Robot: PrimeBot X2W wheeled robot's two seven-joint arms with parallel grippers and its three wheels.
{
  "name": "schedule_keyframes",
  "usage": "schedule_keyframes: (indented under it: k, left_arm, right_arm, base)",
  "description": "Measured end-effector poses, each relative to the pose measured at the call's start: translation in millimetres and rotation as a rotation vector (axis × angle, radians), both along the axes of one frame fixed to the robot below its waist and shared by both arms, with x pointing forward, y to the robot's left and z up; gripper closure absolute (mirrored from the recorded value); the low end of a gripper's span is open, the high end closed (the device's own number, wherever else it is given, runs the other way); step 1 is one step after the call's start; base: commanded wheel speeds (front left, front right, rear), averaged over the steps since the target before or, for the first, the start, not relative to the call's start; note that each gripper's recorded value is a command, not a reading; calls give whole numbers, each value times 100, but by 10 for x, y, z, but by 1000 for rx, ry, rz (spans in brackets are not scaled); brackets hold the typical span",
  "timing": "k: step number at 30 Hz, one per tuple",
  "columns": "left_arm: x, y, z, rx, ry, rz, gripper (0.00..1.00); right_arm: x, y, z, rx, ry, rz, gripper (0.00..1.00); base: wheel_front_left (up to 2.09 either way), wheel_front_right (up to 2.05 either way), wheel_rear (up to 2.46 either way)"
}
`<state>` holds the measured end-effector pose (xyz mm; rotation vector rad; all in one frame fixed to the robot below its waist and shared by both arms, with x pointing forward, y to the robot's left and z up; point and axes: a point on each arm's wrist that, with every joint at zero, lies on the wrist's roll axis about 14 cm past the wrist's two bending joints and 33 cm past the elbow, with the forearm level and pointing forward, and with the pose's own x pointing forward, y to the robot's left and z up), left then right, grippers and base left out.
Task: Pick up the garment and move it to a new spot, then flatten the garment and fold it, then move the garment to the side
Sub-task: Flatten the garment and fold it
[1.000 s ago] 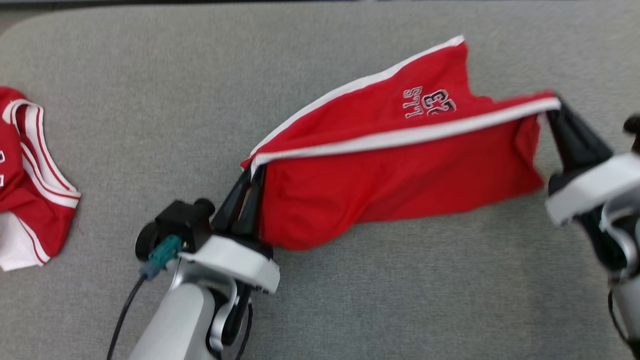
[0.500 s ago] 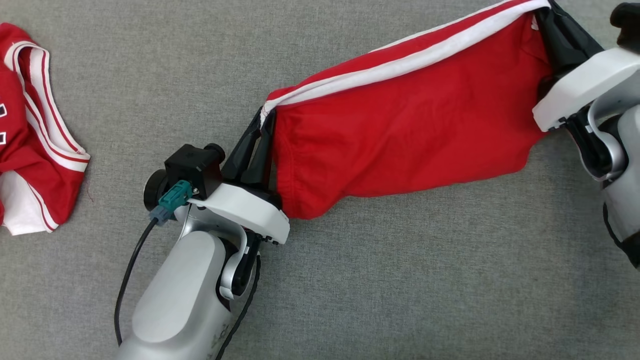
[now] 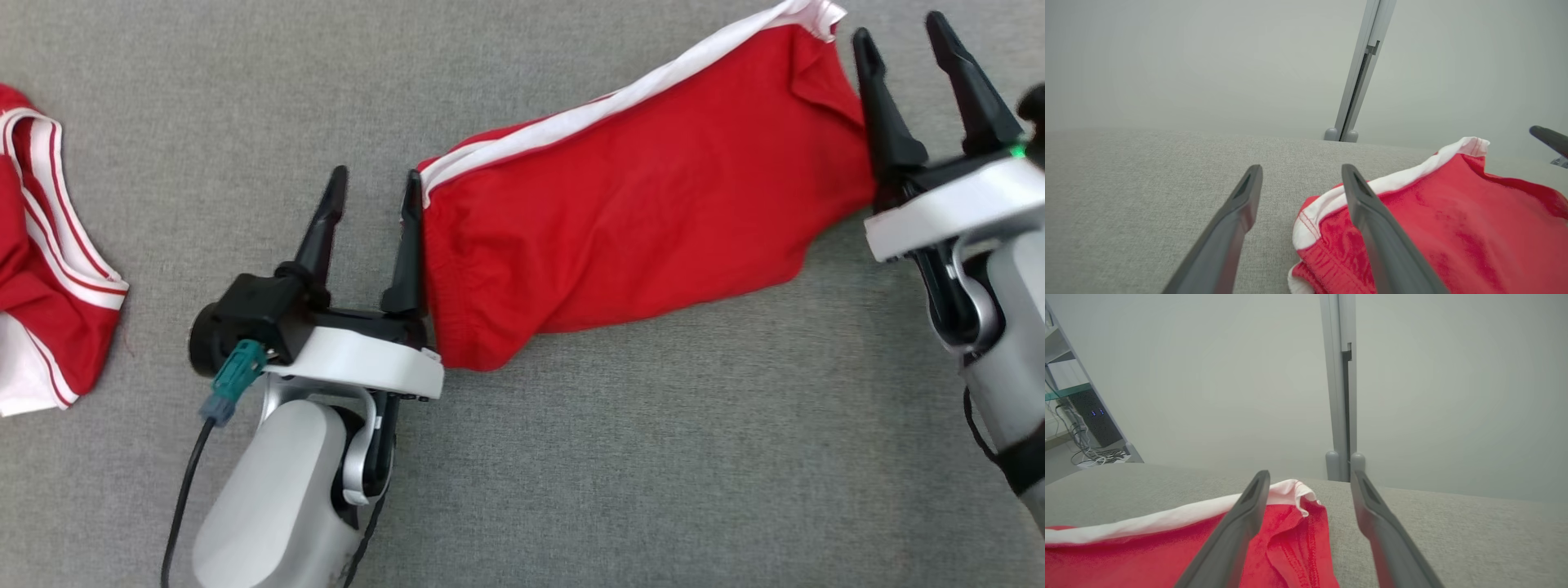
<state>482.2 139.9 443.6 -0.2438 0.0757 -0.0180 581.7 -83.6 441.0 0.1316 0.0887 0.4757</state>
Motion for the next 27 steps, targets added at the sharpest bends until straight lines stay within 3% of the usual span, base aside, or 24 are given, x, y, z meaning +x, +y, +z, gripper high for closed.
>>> schedule_keyframes:
  k: [9,27]
  left_arm:
    - [-36,169,537,71,-158,47,0]
    - [-588,81,281,125,-59,-23,0]
  right_arm:
    - [-454,-514,408,19,-121,-137,0]
    - [-1561,-687,458,-51,-22,-193,0]
  base:
    - [0,0,0]
    - [0,0,0]
